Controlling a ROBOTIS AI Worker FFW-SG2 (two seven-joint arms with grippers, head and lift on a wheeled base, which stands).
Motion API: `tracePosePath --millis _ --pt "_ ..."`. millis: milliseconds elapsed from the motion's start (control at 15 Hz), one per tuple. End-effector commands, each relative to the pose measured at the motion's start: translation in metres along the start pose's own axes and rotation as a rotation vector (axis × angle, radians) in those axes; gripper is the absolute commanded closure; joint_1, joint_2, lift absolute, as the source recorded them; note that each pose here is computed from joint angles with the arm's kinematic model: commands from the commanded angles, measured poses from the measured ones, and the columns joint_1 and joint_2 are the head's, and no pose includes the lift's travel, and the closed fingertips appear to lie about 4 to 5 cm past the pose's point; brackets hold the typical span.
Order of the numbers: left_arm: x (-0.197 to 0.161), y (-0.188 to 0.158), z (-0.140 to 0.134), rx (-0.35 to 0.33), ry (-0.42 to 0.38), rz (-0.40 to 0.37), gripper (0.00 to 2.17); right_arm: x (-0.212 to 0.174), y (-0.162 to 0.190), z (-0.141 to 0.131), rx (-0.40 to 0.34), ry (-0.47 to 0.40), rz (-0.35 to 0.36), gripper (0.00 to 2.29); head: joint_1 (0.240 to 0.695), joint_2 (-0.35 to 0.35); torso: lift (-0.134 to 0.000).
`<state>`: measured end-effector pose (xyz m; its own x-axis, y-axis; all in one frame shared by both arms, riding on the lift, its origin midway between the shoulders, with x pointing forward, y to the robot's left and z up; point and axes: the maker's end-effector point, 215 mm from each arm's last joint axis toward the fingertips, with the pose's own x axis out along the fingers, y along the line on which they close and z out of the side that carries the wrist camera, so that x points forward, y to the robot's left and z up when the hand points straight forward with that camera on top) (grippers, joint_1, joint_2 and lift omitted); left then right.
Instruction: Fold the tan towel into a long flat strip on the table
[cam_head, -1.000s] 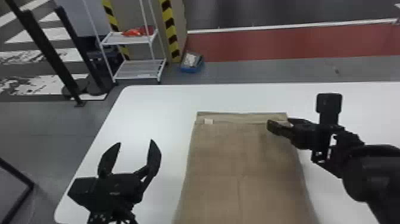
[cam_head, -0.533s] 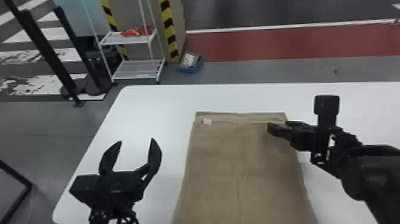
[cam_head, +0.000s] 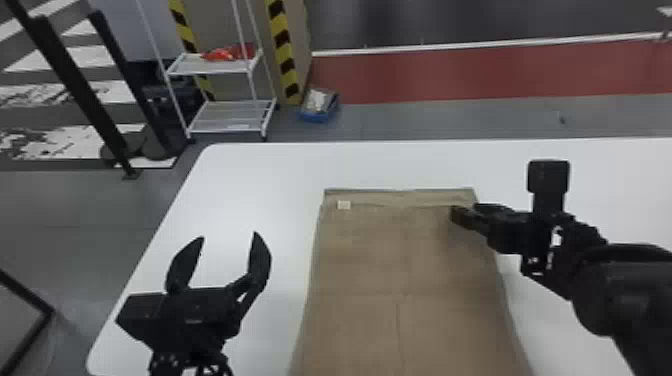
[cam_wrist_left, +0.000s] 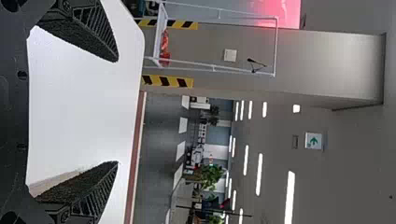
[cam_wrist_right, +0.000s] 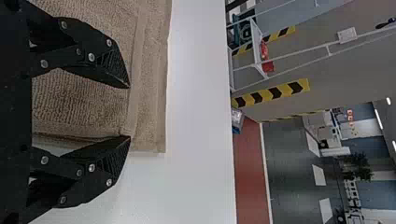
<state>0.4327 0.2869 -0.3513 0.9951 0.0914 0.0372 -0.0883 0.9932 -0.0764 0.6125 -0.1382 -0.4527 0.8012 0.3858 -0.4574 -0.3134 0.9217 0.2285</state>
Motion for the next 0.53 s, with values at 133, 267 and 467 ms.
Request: tracePosePath --millis 133,267,467 --pt "0.0000 -0.0003 0.0000 0.001 0.000 -0.001 0.09 -0.0013 0.0031 0.0017 0.001 -0.006 0.005 0.59 0.695 0.156 -0.123" --pt "-0.0004 -0.0003 0.0002 0.001 0.000 -0.001 0.09 -0.0009 0.0042 0.0041 0.001 -0.012 0.007 0.59 0.695 0.158 -0.123" --pt "-0.0004 -0.0001 0.0003 0.002 0.000 -0.001 0.09 0.0001 0.0060 0.0096 -0.004 -0.018 0.010 0.68 0.695 0.160 -0.123"
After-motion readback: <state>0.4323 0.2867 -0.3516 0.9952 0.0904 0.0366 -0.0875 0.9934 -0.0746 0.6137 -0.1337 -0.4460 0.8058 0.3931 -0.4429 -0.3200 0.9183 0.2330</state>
